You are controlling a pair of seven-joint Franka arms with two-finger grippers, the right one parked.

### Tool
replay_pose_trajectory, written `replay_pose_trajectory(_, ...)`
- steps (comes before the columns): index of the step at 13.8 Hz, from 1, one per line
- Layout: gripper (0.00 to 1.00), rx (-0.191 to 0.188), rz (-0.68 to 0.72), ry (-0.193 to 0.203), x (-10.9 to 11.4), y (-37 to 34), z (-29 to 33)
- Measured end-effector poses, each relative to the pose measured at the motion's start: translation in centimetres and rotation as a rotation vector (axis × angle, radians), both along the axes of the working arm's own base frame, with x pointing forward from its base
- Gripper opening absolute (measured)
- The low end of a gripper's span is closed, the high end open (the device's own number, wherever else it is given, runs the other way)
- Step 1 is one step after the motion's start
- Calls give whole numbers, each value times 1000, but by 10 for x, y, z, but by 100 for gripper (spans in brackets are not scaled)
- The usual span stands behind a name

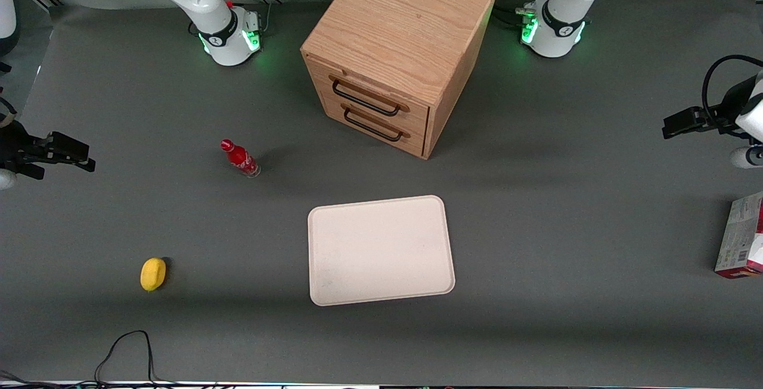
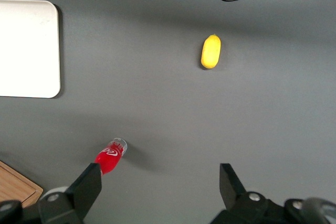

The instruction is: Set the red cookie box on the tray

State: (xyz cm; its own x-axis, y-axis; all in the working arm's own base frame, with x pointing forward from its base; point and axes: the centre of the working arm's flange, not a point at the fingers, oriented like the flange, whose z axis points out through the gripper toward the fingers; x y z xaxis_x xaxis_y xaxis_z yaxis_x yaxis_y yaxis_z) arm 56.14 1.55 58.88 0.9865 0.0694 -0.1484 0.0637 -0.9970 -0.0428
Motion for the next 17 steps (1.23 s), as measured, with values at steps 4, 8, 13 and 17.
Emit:
replay_pose_trajectory(4,100,0,-2,12,-2,-2,5)
replay_pose_trajectory(8,100,-1,2,25,-4,0,4)
replay_pose_trajectory(13,100,0,4,28,-4,1,4)
replay_pose_trajectory(17,100,0,6,28,-5,22,4)
